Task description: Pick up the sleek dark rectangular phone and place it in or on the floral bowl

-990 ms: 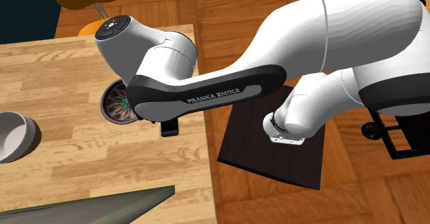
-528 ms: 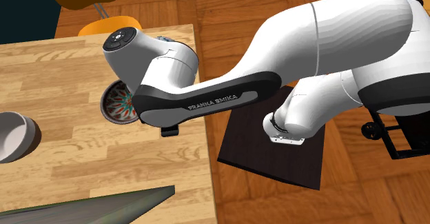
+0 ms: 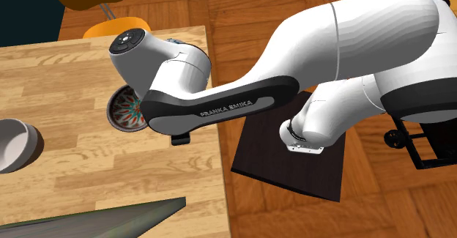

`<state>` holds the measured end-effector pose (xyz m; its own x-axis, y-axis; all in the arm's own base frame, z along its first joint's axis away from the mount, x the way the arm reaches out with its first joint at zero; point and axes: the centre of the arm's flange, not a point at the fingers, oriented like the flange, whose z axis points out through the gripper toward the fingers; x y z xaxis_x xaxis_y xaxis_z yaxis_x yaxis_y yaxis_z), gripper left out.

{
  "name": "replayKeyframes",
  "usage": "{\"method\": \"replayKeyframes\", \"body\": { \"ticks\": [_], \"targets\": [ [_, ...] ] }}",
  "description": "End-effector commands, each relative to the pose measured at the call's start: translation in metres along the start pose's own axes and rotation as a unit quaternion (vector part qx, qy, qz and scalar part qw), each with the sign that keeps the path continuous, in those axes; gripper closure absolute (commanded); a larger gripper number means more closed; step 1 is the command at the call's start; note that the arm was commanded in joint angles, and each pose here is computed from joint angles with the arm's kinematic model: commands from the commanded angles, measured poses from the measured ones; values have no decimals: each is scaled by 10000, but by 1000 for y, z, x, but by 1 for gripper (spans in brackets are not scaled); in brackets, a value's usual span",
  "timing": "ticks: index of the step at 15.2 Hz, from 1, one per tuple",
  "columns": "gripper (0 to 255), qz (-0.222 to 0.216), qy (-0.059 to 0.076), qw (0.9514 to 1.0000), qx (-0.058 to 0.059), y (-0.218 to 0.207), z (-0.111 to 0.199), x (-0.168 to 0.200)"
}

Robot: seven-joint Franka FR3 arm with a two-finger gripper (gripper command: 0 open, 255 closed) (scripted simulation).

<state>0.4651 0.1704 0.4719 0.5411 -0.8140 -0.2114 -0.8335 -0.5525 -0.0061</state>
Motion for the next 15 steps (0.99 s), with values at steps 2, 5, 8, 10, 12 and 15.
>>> {"method": "replayKeyframes", "body": {
  "ticks": [2,5,8,10,12,15],
  "targets": [
    [255,-1,-5,10000,-5,0,1,0],
    [255,-1,-5,10000,-5,0,1,0],
    [255,0,-4,10000,-5,0,-9,-2],
    [255,0,-5,10000,-5,0,-20,-4],
    [255,0,-5,10000,-5,0,-30,-7],
    [255,0,-5,10000,-5,0,-45,-10]
  ]
}}
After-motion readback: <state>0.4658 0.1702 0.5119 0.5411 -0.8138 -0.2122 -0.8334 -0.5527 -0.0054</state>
